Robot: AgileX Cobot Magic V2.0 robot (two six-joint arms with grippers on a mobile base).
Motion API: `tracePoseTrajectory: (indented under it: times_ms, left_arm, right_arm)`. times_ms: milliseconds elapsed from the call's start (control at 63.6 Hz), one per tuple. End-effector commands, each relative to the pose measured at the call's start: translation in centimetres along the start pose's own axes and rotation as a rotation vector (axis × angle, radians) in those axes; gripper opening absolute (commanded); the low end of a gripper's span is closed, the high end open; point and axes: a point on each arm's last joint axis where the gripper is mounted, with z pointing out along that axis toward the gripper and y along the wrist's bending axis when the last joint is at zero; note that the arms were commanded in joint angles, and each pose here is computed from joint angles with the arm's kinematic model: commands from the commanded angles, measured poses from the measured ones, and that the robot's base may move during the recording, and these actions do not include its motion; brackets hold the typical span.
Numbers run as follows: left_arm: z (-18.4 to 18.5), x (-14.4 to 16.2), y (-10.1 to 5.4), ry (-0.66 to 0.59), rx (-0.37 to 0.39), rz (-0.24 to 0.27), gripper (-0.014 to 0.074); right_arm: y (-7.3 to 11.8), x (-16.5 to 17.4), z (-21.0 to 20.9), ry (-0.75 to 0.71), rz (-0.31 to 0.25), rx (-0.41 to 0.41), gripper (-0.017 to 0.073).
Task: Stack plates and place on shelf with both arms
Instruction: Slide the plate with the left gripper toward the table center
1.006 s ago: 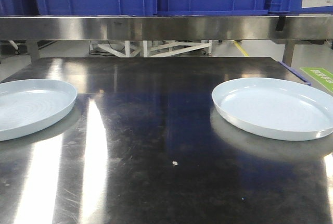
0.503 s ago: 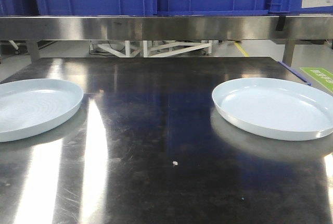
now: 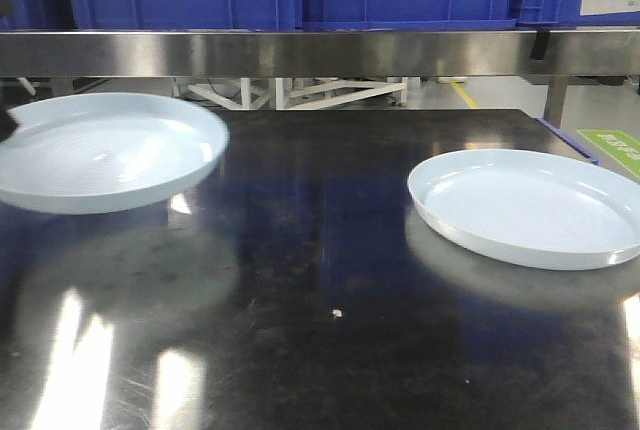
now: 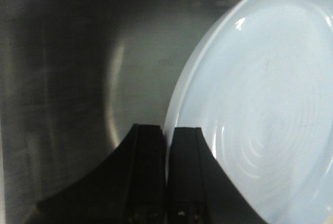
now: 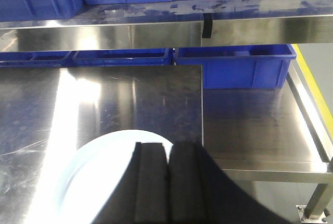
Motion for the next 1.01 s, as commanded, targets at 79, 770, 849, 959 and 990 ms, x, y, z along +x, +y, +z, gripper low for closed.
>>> tracePoseTrajectory:
  times_ms: [79,770,849,959,990]
  left_arm:
    - [-0.4,-0.8,-6.8,-0.122,0.104,0.095,0.0087]
    - [6.1,-0.9,-9.5,-0.063,0.080,0.173,0.0111]
    - [5.9,-0.9,-9.5,-0.067,0.077,0.178,0.0167]
    - [4.9,-0.8,-9.8,-0.093,0.069,0.197,0.0302]
    - [4.6,-0.8,-9.9,-0.100,0.068,0.203,0.0331]
  right_arm:
    - [0.1,-2.0,-0.3,-0.126,-0.009,0.000,0.0031]
    - [0.1,-2.0,-0.3,-0.126,-0.009,0.000,0.0031]
    - [0.1,-2.0,-0.3,-0.126,-0.009,0.000,0.0031]
    - [0.1,-2.0,-0.3,-0.126,-0.009,0.000,0.0031]
    - [0.1,-2.0,-0.3,-0.126,-0.009,0.000,0.0031]
